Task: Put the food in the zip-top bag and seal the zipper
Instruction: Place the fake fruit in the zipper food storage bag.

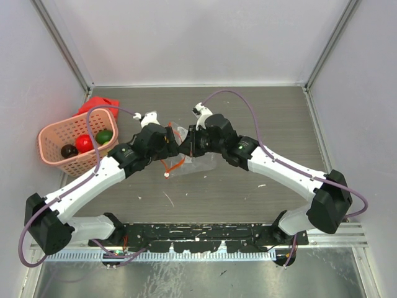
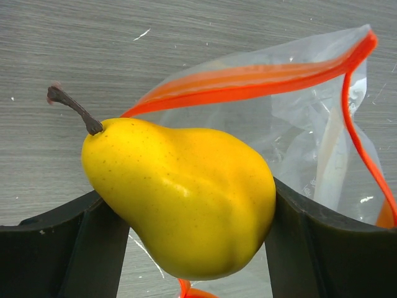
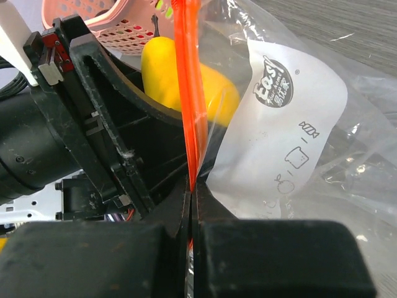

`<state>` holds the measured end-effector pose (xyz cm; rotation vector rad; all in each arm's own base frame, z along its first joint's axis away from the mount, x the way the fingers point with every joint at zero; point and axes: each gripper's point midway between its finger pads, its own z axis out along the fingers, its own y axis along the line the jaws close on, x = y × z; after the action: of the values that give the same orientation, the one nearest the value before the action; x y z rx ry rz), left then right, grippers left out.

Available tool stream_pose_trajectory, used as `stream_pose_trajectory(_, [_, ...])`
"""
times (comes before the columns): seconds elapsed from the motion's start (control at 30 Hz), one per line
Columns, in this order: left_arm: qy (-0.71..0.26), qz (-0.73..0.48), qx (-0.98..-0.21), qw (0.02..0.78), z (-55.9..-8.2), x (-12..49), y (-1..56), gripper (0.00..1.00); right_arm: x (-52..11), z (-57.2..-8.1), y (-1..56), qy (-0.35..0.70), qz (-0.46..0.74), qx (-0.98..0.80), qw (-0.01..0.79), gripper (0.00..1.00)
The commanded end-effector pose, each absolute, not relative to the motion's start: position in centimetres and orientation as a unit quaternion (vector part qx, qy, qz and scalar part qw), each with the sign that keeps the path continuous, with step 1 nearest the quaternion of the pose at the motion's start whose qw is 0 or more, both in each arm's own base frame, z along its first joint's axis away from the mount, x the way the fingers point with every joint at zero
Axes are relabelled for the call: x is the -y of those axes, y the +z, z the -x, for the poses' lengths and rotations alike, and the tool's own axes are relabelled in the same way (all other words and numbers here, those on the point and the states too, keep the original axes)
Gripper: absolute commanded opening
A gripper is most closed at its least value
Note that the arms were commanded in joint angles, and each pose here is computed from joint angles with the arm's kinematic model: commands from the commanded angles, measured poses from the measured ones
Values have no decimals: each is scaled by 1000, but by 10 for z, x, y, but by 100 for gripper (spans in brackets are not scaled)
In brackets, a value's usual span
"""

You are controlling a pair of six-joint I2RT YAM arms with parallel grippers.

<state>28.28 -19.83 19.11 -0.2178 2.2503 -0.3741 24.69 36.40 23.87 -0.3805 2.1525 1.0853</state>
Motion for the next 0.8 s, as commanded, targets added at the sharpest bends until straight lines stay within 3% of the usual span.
stream_pose_trajectory(0.0, [-200,97,-870,440,-292,212,220,66,-378,-237,262,477,147,-796,342,0])
stream_pose_trajectory(0.3, [-258,92,-873,404,-287,239,211,75,-380,-238,263,484,140,-793,344,0])
stream_pose_trajectory(0.6, [-268,94,-866,411,-286,238,218,90,-375,-242,262,480,130,-795,349,0])
stream_pose_trajectory(0.77, [-280,97,-864,406,-284,242,221,91,-374,-244,264,479,127,-794,353,0])
